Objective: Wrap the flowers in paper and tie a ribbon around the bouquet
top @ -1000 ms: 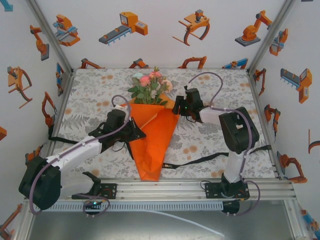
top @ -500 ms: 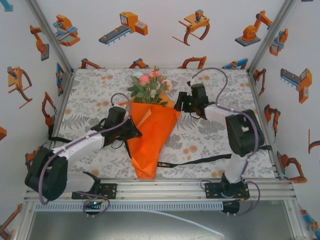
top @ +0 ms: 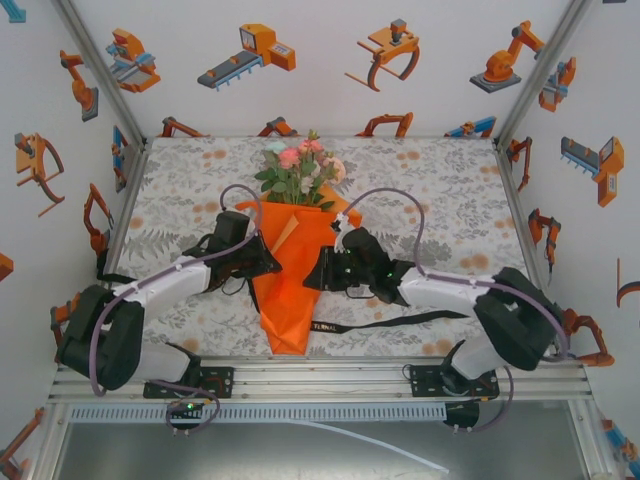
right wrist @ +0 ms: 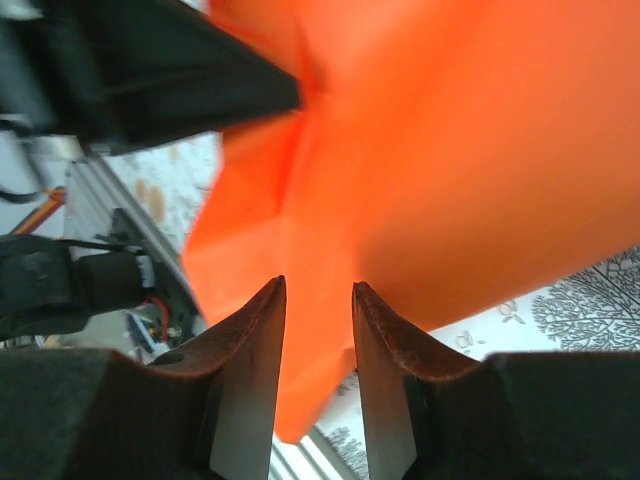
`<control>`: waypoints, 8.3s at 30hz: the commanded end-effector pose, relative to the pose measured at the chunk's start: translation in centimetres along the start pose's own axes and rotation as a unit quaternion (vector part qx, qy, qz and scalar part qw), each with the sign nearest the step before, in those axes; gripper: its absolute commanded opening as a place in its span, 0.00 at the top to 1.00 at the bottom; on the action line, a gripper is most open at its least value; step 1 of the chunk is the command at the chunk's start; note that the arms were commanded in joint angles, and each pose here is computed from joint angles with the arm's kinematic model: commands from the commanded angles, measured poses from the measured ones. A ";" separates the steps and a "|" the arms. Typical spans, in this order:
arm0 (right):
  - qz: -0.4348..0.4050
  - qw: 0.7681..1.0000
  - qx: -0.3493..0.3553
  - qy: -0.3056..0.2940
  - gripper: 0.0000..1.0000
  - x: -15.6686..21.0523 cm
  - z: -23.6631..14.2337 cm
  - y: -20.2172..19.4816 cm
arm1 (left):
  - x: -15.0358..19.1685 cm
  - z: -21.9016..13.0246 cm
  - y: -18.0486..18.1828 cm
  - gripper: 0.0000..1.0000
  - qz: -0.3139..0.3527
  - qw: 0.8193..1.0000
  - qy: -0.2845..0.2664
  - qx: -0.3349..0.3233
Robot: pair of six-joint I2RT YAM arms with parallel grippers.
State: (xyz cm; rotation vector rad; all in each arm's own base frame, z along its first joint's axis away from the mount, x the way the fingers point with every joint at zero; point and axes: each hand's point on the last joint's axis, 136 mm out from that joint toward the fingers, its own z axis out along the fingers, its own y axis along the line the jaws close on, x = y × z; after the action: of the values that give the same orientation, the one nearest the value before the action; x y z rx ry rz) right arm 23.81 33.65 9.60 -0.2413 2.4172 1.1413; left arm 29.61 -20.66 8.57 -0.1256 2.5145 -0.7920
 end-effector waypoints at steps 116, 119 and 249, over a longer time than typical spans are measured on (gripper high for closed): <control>0.063 0.950 0.271 -0.143 0.48 -7.1 -14.0 -7.9 | 1.6 -12.1 0.8 0.28 0.014 0.992 -0.096 -0.075; 0.139 0.900 0.378 -0.166 0.41 -7.2 -21.1 -15.3 | -1.7 -14.2 5.0 0.27 -0.076 0.978 -0.154 -0.122; 0.459 0.785 0.398 -0.122 0.29 -0.3 -23.6 -25.9 | -8.3 -13.9 15.9 1.00 -0.167 0.920 -0.184 -0.304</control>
State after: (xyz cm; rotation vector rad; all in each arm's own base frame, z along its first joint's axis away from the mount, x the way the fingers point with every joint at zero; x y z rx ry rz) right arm 26.82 -1.99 4.15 1.2888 2.5210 0.3091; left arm 30.39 1.29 11.51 -0.8871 2.3339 -0.0758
